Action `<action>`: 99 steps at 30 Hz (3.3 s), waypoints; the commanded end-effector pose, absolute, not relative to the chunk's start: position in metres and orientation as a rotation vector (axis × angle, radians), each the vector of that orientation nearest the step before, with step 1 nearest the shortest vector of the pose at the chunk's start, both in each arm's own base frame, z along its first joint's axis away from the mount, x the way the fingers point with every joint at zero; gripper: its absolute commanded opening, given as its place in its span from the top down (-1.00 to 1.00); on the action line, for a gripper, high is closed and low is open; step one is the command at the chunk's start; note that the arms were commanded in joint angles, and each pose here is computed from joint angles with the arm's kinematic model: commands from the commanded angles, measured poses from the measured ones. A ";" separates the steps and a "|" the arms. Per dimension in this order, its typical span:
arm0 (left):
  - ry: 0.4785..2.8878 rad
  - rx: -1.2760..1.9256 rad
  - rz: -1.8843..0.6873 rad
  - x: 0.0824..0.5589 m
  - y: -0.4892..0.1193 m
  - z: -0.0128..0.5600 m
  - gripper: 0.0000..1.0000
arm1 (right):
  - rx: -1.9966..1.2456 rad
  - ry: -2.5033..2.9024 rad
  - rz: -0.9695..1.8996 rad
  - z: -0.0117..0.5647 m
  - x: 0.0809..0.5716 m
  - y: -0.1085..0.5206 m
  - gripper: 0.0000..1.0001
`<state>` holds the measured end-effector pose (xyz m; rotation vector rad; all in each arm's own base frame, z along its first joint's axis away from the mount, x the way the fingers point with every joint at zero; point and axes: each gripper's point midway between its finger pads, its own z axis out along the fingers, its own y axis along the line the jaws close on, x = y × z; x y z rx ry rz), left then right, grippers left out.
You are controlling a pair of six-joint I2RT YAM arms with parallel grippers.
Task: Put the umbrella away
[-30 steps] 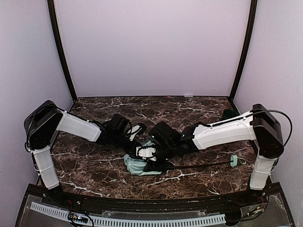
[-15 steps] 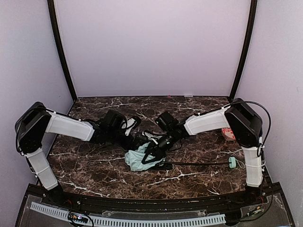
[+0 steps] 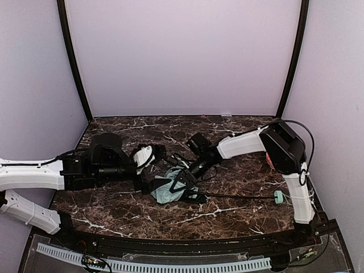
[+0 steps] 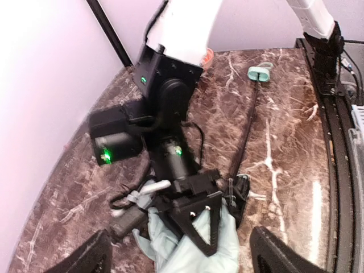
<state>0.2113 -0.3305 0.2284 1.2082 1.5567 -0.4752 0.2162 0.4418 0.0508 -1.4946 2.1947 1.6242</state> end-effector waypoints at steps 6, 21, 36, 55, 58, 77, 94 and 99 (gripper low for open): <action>1.369 1.808 0.023 0.206 -0.314 0.109 -0.98 | -1.487 2.694 1.189 -0.059 0.213 0.387 0.53; 1.496 2.001 0.084 0.233 -0.325 0.040 -0.73 | -1.632 2.424 1.348 -0.020 0.211 0.404 0.23; 1.689 2.152 -0.211 0.196 -0.314 0.010 -0.28 | -1.259 2.294 1.132 0.087 0.286 0.376 -0.42; 1.712 2.138 -0.215 0.199 -0.317 0.012 -0.30 | -1.165 2.219 1.157 0.128 0.233 0.354 -0.02; 1.713 2.138 -0.217 0.199 -0.317 0.012 -0.30 | -1.158 2.201 1.162 0.138 0.234 0.359 -0.06; 1.729 2.130 -0.219 0.200 -0.317 0.012 -0.30 | -1.111 2.302 1.206 0.116 0.209 0.365 0.15; 1.856 2.043 -0.283 0.213 -0.330 0.015 -0.59 | -1.029 2.449 1.212 0.032 0.206 0.342 0.71; 1.891 2.041 -0.314 0.212 -0.334 0.008 -0.36 | -1.048 2.434 1.239 0.030 0.206 0.341 0.66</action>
